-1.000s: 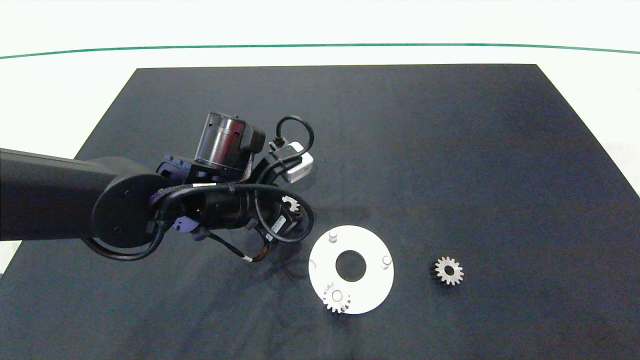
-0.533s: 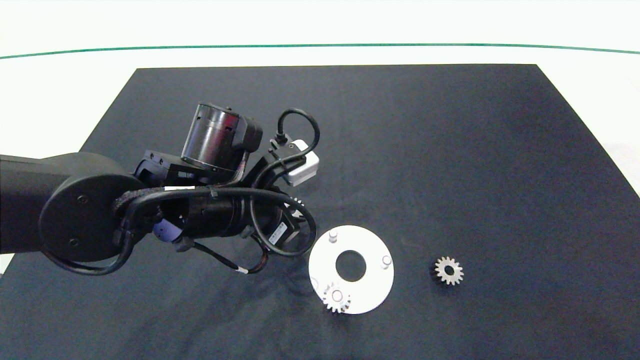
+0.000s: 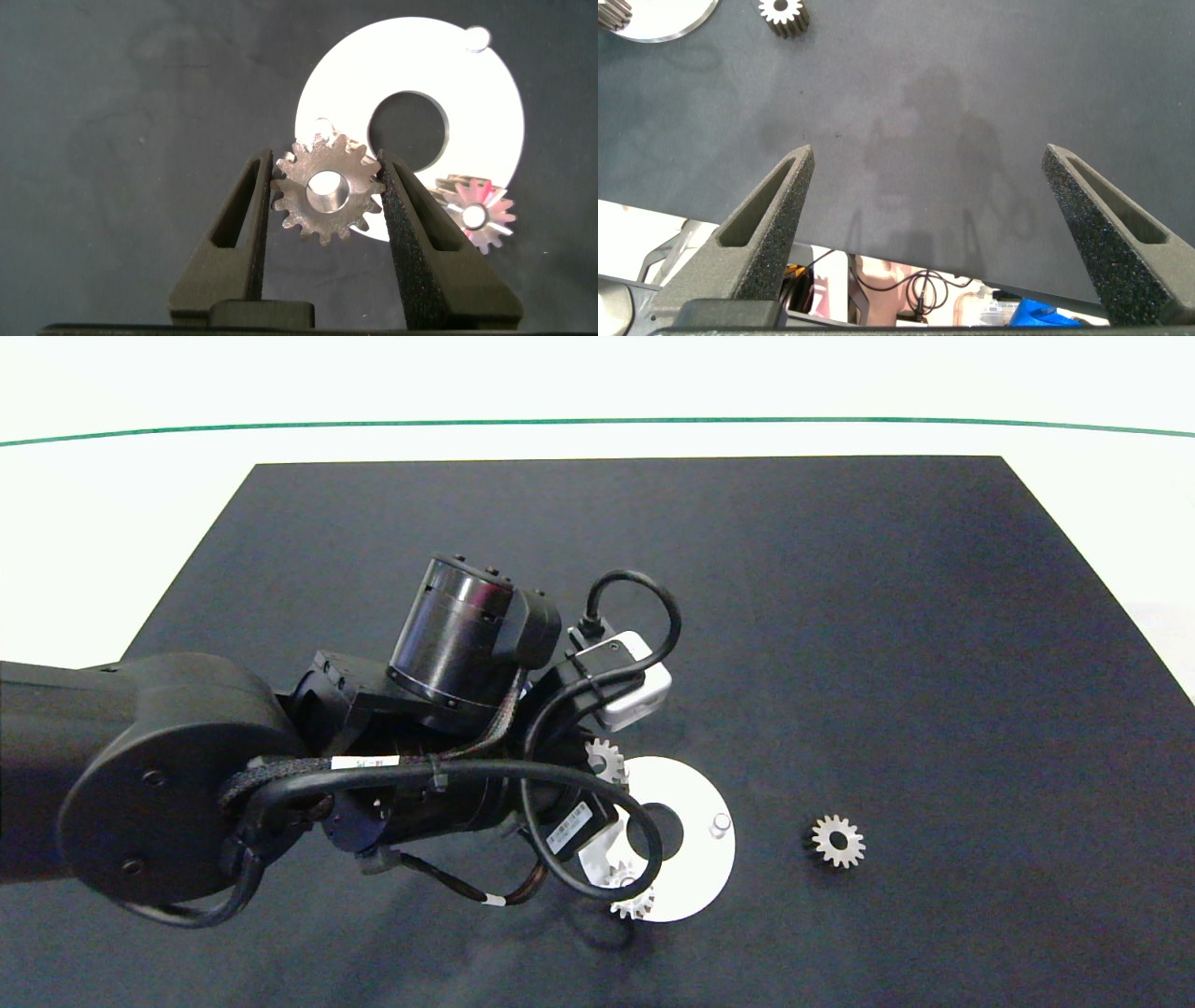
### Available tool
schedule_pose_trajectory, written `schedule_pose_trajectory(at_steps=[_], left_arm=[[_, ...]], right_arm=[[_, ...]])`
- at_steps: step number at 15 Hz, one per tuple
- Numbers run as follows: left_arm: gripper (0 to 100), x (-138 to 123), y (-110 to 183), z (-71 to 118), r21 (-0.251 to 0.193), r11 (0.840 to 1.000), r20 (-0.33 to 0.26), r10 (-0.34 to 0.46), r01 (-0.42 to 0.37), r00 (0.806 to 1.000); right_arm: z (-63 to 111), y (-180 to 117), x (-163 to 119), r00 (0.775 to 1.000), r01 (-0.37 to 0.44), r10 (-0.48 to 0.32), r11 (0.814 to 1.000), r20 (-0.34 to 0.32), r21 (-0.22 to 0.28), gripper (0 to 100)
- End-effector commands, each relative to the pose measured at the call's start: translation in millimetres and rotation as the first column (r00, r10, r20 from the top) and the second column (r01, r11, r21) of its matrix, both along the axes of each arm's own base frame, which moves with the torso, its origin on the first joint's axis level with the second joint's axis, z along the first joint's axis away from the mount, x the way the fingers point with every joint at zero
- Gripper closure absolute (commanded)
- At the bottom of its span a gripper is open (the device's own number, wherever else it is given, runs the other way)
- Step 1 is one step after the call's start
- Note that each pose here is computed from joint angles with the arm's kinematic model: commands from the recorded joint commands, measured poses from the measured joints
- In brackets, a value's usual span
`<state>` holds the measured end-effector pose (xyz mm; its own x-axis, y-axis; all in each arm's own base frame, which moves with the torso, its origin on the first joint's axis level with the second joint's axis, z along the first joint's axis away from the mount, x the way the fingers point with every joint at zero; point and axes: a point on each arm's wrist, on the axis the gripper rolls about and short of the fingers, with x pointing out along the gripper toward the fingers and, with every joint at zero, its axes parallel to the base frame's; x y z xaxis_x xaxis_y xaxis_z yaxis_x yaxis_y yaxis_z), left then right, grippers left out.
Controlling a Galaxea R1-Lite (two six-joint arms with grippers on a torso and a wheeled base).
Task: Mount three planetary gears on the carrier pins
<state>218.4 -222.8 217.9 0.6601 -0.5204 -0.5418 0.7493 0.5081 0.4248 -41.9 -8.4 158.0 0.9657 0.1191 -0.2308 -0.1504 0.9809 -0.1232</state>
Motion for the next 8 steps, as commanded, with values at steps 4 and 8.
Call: schedule_pose_trajectory(at_steps=[4, 8], left_arm=[[96, 12.6, -16.1, -11.2, 0.020, 1.000, -0.015, -0.007, 0.007, 1.000], [96, 16.5, -21.0, -14.4, 0.025, 1.000, -0.019, -0.007, 0.008, 1.000]], right_arm=[[-0.3, -0.1, -0.5, 1.000, 0.001, -0.001, 1.000, 0.000, -0.002, 0], [-0.3, -0.1, -0.5, 1.000, 0.001, -0.001, 1.000, 0.000, -0.002, 0]])
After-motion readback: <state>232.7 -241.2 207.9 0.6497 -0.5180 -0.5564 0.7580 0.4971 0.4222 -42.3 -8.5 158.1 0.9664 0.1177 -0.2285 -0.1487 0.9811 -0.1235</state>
